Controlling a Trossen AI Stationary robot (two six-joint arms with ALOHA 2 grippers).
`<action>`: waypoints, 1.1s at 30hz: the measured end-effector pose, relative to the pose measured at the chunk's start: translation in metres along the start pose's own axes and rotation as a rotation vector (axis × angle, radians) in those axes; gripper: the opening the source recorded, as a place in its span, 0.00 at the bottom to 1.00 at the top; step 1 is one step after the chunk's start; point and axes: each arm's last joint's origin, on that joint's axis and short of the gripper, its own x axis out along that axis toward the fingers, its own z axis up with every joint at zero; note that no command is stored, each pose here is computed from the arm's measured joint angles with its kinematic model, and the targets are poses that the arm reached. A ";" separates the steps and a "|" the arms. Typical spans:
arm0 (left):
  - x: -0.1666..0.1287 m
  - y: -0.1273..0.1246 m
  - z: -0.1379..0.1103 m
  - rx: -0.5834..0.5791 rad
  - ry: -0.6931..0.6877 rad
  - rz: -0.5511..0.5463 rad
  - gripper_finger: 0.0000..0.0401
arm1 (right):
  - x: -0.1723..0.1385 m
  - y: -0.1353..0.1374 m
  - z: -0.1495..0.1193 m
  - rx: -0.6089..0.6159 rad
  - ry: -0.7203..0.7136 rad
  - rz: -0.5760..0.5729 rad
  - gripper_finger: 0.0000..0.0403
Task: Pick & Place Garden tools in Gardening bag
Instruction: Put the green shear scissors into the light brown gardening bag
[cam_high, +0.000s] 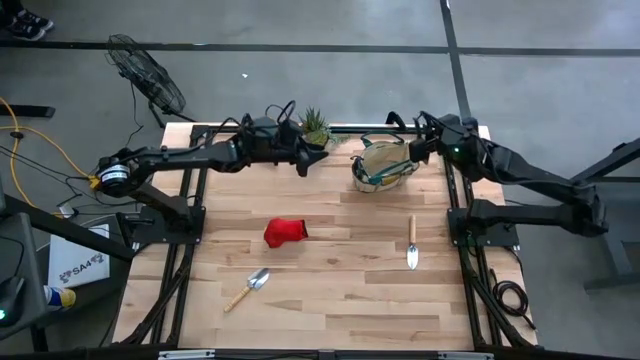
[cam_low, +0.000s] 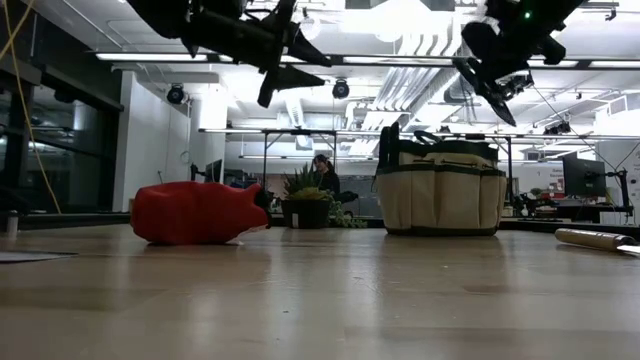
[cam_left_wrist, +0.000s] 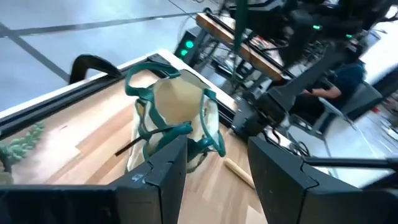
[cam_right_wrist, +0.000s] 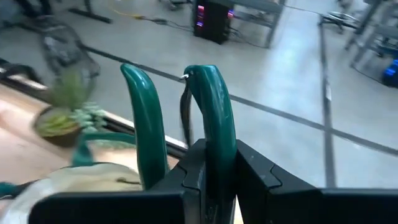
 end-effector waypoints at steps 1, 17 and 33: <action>-0.001 0.003 0.001 0.001 0.009 -0.016 0.41 | 0.001 -0.001 -0.001 0.010 0.005 -0.025 0.11; -0.007 0.025 0.006 0.080 0.099 -0.073 0.41 | 0.038 -0.005 -0.018 -0.210 0.089 -0.084 0.11; -0.008 0.027 -0.003 0.131 0.207 -0.101 0.41 | 0.075 -0.021 -0.015 -0.214 0.130 0.102 0.11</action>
